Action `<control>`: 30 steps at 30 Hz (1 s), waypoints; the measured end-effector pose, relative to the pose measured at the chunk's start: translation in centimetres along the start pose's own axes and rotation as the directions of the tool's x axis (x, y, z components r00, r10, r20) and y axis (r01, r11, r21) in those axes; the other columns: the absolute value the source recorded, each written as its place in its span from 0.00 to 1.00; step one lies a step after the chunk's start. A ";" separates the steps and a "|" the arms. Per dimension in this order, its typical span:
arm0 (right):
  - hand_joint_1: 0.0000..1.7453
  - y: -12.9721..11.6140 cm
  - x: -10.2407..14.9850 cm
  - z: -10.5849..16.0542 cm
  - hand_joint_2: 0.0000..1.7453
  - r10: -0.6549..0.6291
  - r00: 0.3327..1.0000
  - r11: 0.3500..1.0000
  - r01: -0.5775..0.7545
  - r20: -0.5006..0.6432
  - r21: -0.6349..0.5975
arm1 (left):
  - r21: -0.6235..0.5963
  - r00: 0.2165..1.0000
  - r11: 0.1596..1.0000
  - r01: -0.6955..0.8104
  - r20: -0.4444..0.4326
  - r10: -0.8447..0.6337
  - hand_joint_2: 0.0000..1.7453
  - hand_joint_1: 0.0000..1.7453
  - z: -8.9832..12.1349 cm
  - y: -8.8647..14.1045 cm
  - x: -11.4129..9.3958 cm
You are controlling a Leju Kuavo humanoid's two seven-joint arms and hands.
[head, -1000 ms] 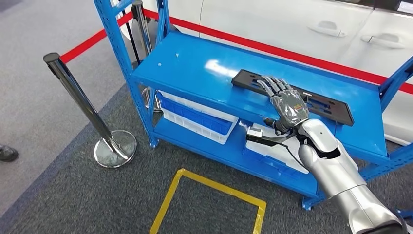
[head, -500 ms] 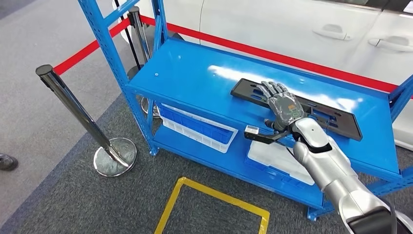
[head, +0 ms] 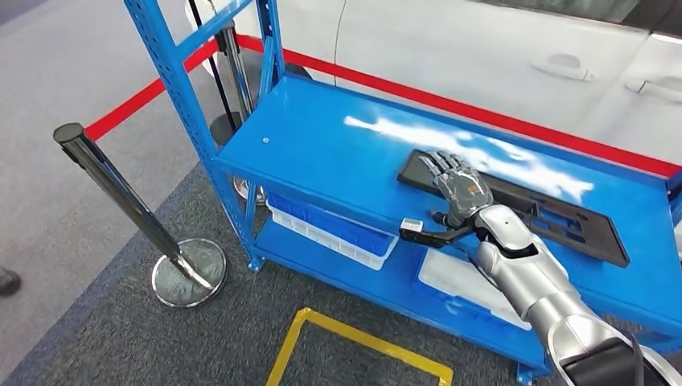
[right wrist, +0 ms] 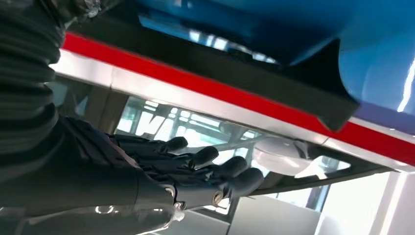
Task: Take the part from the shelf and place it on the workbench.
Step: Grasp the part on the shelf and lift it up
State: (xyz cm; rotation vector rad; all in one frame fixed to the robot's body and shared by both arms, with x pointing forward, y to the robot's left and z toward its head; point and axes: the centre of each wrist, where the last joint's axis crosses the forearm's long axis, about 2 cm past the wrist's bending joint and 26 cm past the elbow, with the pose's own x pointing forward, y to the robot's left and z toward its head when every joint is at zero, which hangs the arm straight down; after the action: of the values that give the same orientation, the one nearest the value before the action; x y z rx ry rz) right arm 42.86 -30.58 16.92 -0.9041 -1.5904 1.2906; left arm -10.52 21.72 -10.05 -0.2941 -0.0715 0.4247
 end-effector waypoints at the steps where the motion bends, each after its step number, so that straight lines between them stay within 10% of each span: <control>1: 0.00 0.0 0.0 0.0 1.00 0.000 1.000 1.000 0.000 -0.001 0.002 | 0.000 1.000 1.000 0.001 0.001 -0.001 0.00 0.00 0.0 0.0 0.0; 9: 0.00 1.4 1.6 -0.3 1.00 0.145 0.988 0.988 -0.142 -0.048 0.064 | 0.282 0.849 0.801 0.528 -0.165 -0.501 0.00 0.00 -1.6 -2.8 6.5; 13: 0.95 2.2 2.3 -0.3 1.00 0.289 0.952 0.957 -0.284 -0.103 0.062 | 0.294 0.820 0.769 0.567 -0.118 -0.560 0.00 0.00 -2.1 -4.3 8.8; 14: 0.99 2.4 2.5 -0.3 1.00 0.312 0.943 0.950 -0.306 -0.114 0.060 | 0.293 0.818 0.768 0.570 -0.112 -0.565 0.00 0.00 -2.1 -4.4 8.8; 30: 1.00 4.0 3.0 1.7 1.00 0.350 0.927 0.937 -0.344 -0.135 0.068 | 0.276 0.799 0.759 0.590 -0.067 -0.597 0.00 0.00 -2.2 -5.2 9.3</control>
State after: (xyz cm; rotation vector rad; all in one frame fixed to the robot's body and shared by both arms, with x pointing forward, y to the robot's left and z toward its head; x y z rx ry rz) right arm 40.23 -27.65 13.39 -1.2654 -1.3218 1.4570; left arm 0.25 20.46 -10.57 0.0314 -0.1224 -0.2045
